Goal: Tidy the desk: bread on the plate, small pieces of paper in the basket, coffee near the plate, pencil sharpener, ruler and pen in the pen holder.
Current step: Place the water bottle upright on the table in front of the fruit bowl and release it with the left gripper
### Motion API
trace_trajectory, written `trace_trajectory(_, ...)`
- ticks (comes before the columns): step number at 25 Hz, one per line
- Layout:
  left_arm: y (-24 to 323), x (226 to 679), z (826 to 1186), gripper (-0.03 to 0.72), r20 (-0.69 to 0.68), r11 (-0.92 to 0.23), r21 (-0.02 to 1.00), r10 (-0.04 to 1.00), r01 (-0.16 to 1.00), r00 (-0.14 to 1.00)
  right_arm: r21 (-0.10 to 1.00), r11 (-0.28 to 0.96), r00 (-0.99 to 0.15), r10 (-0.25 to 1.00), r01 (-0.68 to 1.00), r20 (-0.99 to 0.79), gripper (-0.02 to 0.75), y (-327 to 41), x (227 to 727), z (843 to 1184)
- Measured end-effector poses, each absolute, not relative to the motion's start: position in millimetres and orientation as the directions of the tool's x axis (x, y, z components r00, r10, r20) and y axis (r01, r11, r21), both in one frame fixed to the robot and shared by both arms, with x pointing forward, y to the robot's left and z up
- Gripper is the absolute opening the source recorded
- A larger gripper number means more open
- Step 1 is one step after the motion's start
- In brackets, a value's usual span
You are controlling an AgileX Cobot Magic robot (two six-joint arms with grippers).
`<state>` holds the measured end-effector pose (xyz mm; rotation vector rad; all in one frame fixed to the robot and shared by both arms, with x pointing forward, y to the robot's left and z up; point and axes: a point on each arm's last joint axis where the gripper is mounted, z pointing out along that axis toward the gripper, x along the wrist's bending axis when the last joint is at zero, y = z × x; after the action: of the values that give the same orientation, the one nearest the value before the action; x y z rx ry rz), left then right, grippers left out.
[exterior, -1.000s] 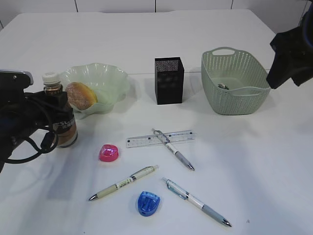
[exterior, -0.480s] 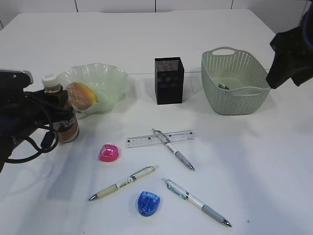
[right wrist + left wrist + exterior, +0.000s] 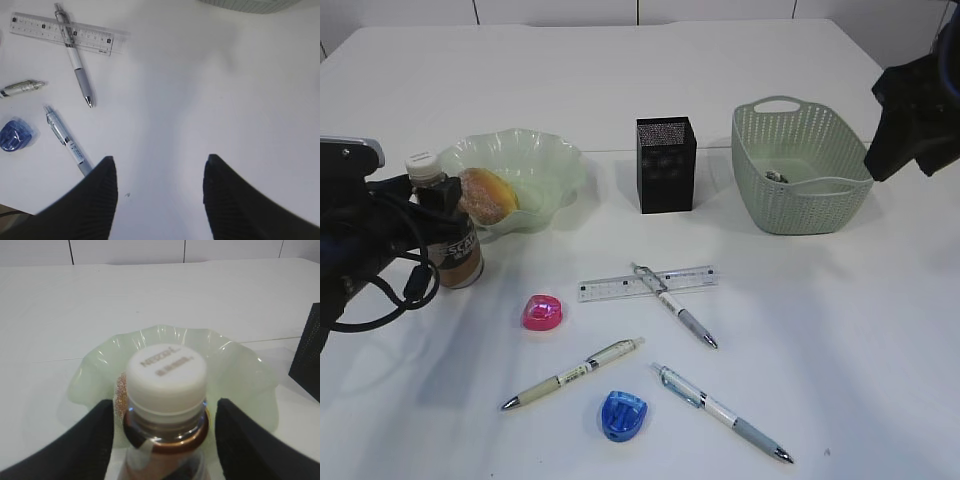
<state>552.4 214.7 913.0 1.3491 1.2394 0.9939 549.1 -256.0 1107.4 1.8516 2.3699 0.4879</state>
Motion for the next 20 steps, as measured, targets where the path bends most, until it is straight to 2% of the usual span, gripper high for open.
trace_trajectory(5,214.8,552.6,914.5,0.482,-0.058,0.039,0.989,0.989,0.142,0.133,0.306,0.212,-0.258,0.958,0.928,0.121,0.439,-256.0,549.1,1107.4)
trace_trajectory(13,215.1,553.2,920.9,0.489,-0.058,0.048,0.996,0.989,0.081,0.133,0.306,0.212,-0.258,0.958,0.928,0.121,0.439,-256.0,549.1,1107.4)
trace_trajectory(20,215.7,549.9,948.9,0.489,-0.045,0.044,0.999,0.989,0.006,0.143,0.307,0.210,-0.258,0.958,0.928,0.125,0.439,-255.7,549.1,1107.5)
